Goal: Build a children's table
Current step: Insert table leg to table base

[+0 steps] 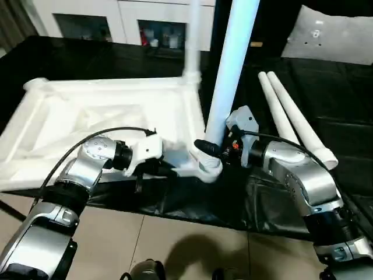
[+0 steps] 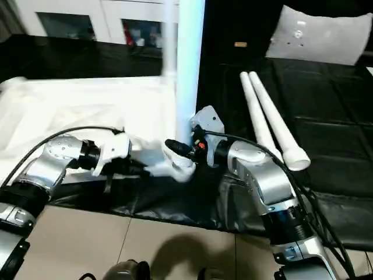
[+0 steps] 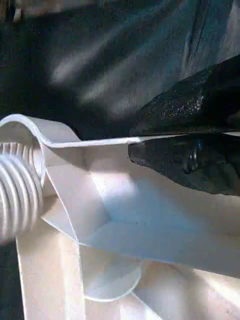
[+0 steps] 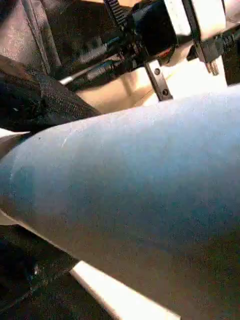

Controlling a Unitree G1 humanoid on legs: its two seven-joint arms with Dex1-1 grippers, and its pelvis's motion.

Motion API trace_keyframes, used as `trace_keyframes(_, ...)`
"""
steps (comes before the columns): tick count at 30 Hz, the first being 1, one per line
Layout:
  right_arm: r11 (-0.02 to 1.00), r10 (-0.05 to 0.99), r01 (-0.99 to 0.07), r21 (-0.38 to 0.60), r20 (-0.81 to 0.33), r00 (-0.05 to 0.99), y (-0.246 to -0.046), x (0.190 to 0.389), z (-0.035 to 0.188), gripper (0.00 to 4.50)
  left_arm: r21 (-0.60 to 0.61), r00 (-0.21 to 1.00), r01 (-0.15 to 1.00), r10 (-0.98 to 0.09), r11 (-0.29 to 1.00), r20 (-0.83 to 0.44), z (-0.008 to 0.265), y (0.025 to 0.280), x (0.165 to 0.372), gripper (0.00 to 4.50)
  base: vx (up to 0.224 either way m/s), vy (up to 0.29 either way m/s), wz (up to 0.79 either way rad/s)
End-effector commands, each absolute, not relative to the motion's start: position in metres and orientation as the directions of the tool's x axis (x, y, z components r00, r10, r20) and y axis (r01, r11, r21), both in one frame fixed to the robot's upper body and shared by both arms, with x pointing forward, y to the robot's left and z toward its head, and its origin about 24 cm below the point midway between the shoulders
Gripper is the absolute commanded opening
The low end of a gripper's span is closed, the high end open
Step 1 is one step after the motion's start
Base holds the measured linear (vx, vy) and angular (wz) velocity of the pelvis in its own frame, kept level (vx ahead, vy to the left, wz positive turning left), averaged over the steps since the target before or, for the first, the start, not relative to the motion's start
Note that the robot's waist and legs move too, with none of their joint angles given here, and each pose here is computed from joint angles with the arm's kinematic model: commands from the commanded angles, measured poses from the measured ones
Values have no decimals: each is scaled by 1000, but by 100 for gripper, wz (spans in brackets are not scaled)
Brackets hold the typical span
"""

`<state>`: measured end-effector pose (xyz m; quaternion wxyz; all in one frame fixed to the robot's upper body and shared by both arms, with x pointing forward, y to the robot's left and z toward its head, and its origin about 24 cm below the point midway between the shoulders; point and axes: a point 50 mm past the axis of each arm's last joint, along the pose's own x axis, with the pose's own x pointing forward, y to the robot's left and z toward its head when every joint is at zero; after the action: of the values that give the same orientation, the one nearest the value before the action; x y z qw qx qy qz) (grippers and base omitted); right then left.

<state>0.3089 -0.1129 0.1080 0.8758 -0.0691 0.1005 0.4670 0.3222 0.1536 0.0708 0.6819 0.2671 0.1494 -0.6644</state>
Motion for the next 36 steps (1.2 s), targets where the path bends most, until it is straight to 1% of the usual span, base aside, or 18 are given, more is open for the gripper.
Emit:
trace_keyframes(1, 548, 811, -836, -22, -233, 537, -117, 305, 112, 190, 177, 34, 980, -805, -89, -593, 69, 145, 323, 0, 0, 0, 0)
trace_keyframes(4, 545, 813, -838, -10, -237, 532, -117, 301, 111, 190, 188, 83, 981, -792, -40, -605, 67, 147, 327, 0, 0, 0, 0)
trace_keyframes(6, 549, 813, -836, 3, -235, 533, -117, 299, 110, 190, 188, 140, 982, -796, 34, -589, 67, 151, 331, 0, 0, 0, 0)
trace_keyframes(8, 558, 809, -830, 11, -230, 541, -117, 299, 110, 190, 181, 164, 981, -799, 70, -579, 66, 154, 333, 0, 0, 0, 0)
trace_keyframes(11, 562, 808, -827, 23, -227, 543, -118, 300, 112, 190, 147, 161, 985, -814, 94, -558, 67, 157, 333, 0, 0, 0, 0)
trace_keyframes(17, 542, 817, -840, 28, -253, 519, -117, 302, 110, 190, 115, 122, 991, -829, 70, -545, 69, 158, 331, 0, 0, 0, 0)
trace_keyframes(20, 532, 821, -846, 43, -273, 502, -115, 304, 106, 190, 108, 108, 992, -829, 58, -548, 69, 157, 330, 0, 0, 0, 0)
trace_keyframes(28, 520, 827, -850, 84, -296, 477, -114, 309, 97, 190, 121, 123, 990, -820, 67, -559, 68, 155, 331, 0, 0, 0, 0)
trace_keyframes(32, 535, 823, -838, 104, -288, 490, -116, 312, 96, 190, 125, 129, 990, -816, 70, -564, 68, 155, 331, 0, 0, 0, 0)
trace_keyframes(35, 563, 814, -814, 145, -267, 515, -122, 312, 90, 190, 138, 171, 984, -819, 113, -548, 70, 157, 334, 0, 0, 0, 0)
trace_keyframes(36, 563, 814, -814, 145, -267, 515, -122, 312, 90, 190, 138, 171, 984, -819, 113, -548, 70, 157, 334, 0, 0, 0, 0)
